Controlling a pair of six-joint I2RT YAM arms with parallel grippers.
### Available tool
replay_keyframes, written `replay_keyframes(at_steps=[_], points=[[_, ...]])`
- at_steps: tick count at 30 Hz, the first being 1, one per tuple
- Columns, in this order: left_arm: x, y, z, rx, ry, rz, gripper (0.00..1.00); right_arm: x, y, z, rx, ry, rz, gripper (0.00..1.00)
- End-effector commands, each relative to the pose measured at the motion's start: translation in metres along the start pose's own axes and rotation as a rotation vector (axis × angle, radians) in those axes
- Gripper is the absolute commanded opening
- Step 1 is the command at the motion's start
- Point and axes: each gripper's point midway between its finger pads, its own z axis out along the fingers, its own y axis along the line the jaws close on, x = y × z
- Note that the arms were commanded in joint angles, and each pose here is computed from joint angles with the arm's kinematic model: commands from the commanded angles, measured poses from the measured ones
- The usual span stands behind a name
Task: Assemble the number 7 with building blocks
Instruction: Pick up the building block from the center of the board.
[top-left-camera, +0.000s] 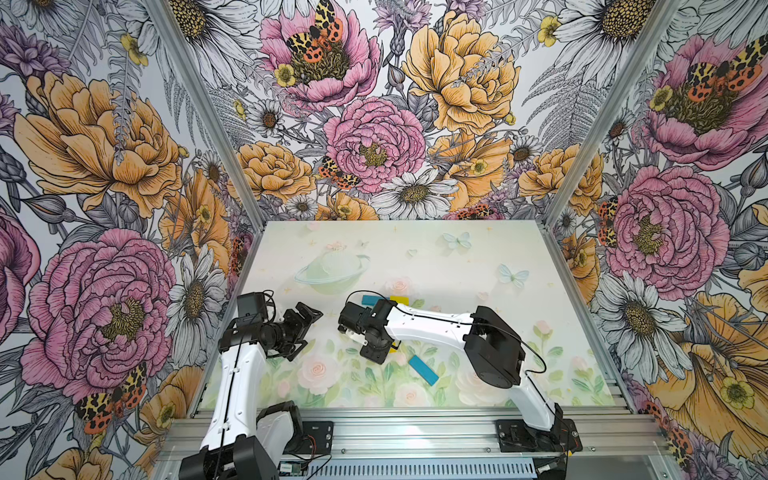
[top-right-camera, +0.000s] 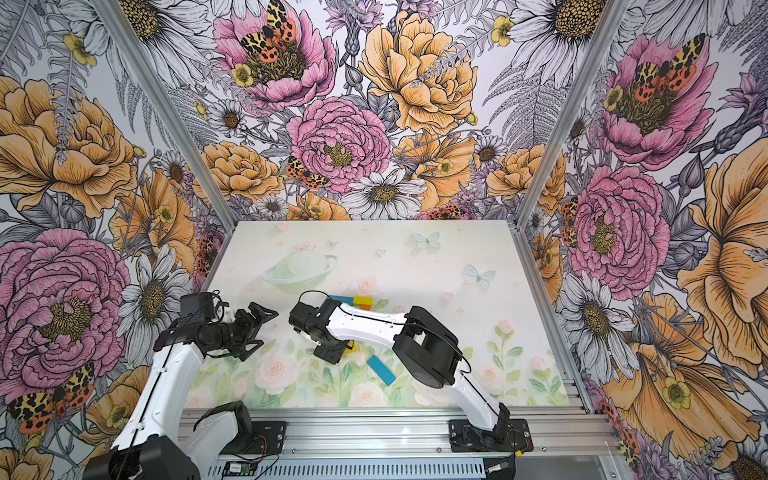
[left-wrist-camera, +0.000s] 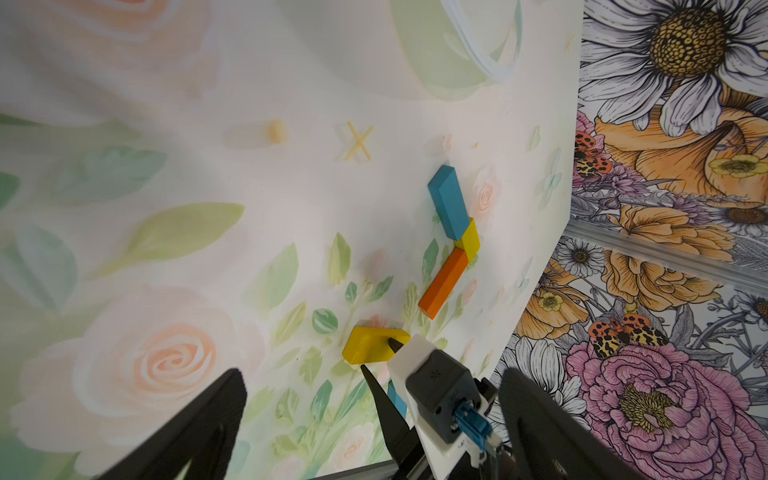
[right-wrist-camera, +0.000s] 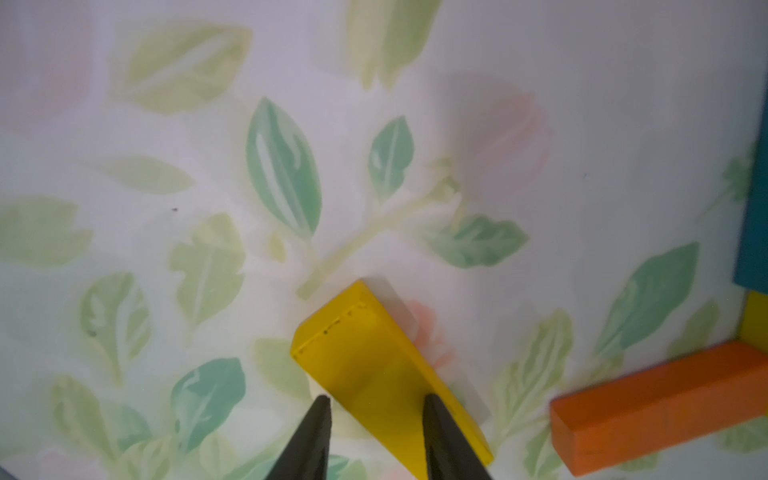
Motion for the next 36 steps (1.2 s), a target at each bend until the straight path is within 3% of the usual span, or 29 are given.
replay_keyframes(at_steps=[1,6,23,26,32,36], points=[[-0.001,0.005,0.0,-0.008,-0.008,0.014,0.98,-0.01,-0.004,-0.017,0.01,-0.052,-0.019,0.44],[-0.002,0.008,-0.003,-0.018,-0.041,0.002,0.98,-0.006,-0.008,-0.016,0.036,-0.042,-0.084,0.51],[-0.011,0.02,-0.009,-0.085,-0.126,-0.049,0.96,0.008,-0.016,0.004,-0.07,-0.008,-0.111,0.5],[-0.013,0.018,-0.009,-0.095,-0.122,-0.051,0.92,0.007,-0.018,-0.002,-0.086,-0.022,-0.084,0.45],[-0.004,0.016,-0.006,-0.111,-0.084,-0.035,0.91,0.015,-0.013,-0.007,-0.1,-0.019,0.001,0.21],[0.004,0.012,-0.003,-0.112,-0.055,0.0,0.91,0.014,-0.007,-0.019,-0.093,-0.042,0.12,0.19]])
